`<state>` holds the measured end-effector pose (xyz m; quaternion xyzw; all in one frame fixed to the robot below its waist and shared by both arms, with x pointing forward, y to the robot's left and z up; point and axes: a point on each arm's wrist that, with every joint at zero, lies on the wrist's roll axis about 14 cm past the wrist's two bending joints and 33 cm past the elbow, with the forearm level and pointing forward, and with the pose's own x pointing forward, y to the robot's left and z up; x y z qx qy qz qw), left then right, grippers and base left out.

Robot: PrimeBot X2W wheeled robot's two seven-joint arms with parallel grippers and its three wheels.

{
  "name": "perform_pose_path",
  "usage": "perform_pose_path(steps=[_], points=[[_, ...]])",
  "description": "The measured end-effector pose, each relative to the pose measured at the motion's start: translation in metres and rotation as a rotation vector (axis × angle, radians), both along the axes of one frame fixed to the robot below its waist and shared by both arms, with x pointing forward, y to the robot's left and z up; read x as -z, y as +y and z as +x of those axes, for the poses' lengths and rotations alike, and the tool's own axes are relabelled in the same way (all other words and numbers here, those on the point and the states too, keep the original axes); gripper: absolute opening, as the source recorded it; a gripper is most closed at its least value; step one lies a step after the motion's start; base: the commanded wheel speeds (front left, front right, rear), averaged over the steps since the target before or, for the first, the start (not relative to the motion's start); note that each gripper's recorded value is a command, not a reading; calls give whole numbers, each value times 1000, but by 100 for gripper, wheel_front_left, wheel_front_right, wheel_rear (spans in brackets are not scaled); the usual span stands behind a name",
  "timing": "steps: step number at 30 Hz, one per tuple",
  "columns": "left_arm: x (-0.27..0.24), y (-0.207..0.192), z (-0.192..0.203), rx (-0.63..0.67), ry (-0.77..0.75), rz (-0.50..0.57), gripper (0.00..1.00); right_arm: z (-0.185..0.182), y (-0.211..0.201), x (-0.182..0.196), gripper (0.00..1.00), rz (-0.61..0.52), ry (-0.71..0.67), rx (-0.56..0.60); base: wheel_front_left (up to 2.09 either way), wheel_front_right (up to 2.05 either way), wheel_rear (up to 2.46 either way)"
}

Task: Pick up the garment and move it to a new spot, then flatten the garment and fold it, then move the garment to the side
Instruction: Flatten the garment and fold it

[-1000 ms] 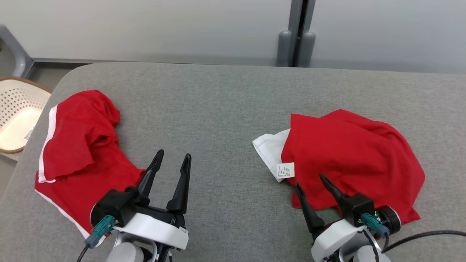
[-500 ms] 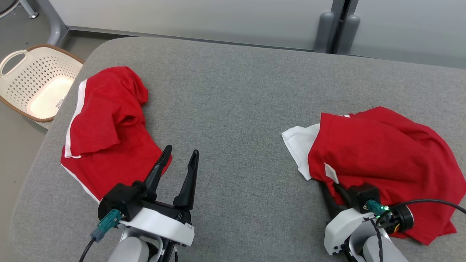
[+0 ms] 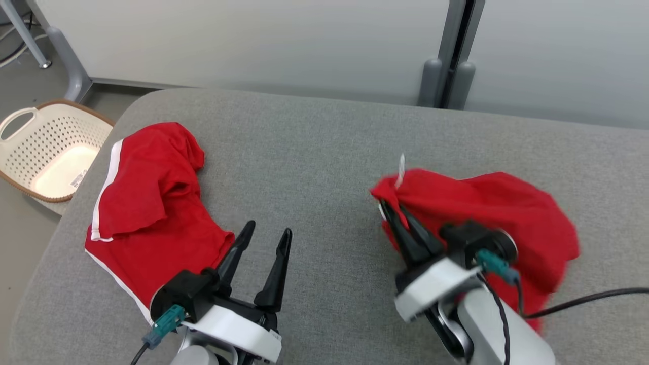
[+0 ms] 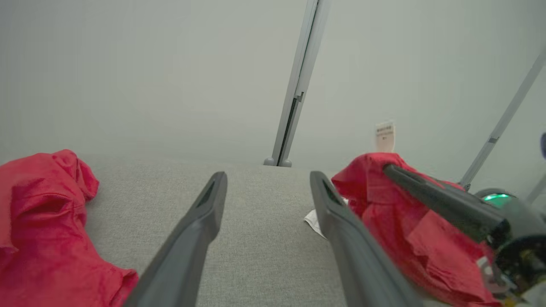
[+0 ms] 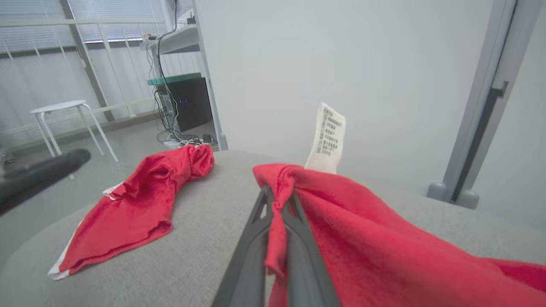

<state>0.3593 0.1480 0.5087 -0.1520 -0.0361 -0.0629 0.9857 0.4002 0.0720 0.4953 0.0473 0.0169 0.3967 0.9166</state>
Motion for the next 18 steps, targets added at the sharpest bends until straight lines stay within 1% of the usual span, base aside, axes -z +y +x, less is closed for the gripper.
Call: perform_pose_path(steps=[2,5,7,10,12,14,16,18], points=[[0,-3,-4,6,-2,-4,100,3,14,-40,0,75,-74,-35,0,0,0],[-4,-3,-6,8,-13,-16,100,6,30,-110,0,230,-171,-88,0,0,0],[-3,-5,-8,12,-10,-22,100,11,33,-157,0,293,-263,-107,0,0,0],[-4,-4,-10,7,-13,-33,100,14,24,-232,0,477,-343,-119,0,0,0],[-5,-1,-10,-2,-15,-45,100,24,7,-266,0,564,-383,-80,0,0,0],[-5,0,-10,-7,-16,-50,100,40,-12,-275,0,582,-401,-17,0,0,0],[-5,1,-9,-12,-15,-54,100,57,-35,-273,0,579,-403,52,0,0,0],[-4,4,-8,-20,-11,-60,100,76,-68,-263,0,561,-398,139,0,0,0]])
